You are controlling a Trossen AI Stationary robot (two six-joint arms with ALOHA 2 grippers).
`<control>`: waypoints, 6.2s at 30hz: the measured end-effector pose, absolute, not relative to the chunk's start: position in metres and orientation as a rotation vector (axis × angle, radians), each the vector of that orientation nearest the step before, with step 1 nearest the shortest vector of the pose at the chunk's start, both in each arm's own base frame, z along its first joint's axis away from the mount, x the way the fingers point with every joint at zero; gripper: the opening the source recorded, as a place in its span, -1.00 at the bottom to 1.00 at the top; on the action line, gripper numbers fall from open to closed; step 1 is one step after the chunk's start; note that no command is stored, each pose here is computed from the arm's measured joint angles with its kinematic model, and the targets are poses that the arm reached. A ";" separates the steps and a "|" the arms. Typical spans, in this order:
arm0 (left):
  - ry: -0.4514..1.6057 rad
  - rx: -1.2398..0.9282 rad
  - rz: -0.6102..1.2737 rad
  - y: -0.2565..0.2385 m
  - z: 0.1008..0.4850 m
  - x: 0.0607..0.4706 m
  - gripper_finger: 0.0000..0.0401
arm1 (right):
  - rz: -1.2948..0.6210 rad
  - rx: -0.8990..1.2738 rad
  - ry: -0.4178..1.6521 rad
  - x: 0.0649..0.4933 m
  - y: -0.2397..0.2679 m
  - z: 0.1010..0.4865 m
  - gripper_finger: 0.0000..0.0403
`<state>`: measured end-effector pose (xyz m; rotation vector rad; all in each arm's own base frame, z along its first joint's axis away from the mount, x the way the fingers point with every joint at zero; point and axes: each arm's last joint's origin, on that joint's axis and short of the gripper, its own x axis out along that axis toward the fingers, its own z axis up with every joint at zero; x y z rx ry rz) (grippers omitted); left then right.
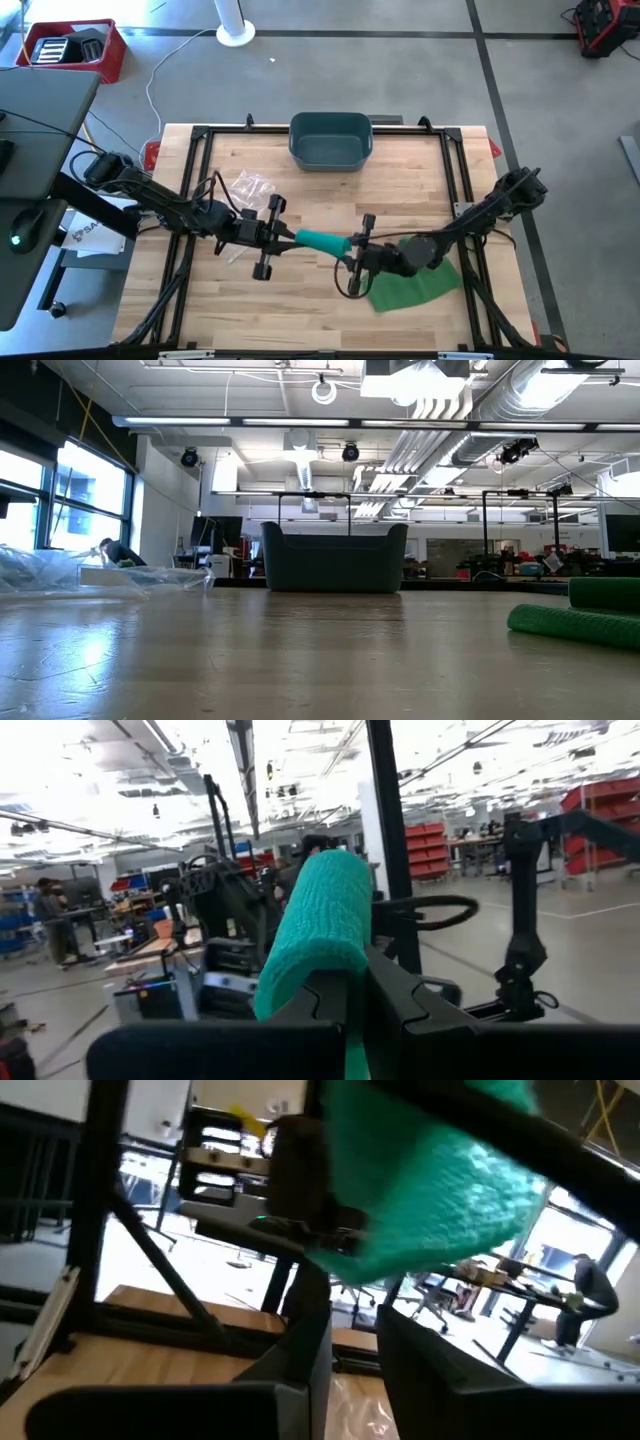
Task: Roll bandage
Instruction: Roll the blue bandage
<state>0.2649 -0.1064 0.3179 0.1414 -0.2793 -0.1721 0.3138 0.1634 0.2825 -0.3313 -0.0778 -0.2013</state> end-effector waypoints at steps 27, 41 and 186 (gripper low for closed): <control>-0.307 0.175 -0.139 -0.109 0.323 0.260 -0.98 | -0.194 -0.117 -0.205 0.319 0.147 0.307 -0.62; -0.314 0.278 0.005 -0.121 0.326 0.252 -0.98 | 0.067 -0.166 -0.221 0.316 0.162 0.304 -0.99; 0.427 -0.492 0.400 -0.021 0.081 0.255 -0.98 | 0.079 -0.161 0.874 0.427 0.023 0.114 -0.37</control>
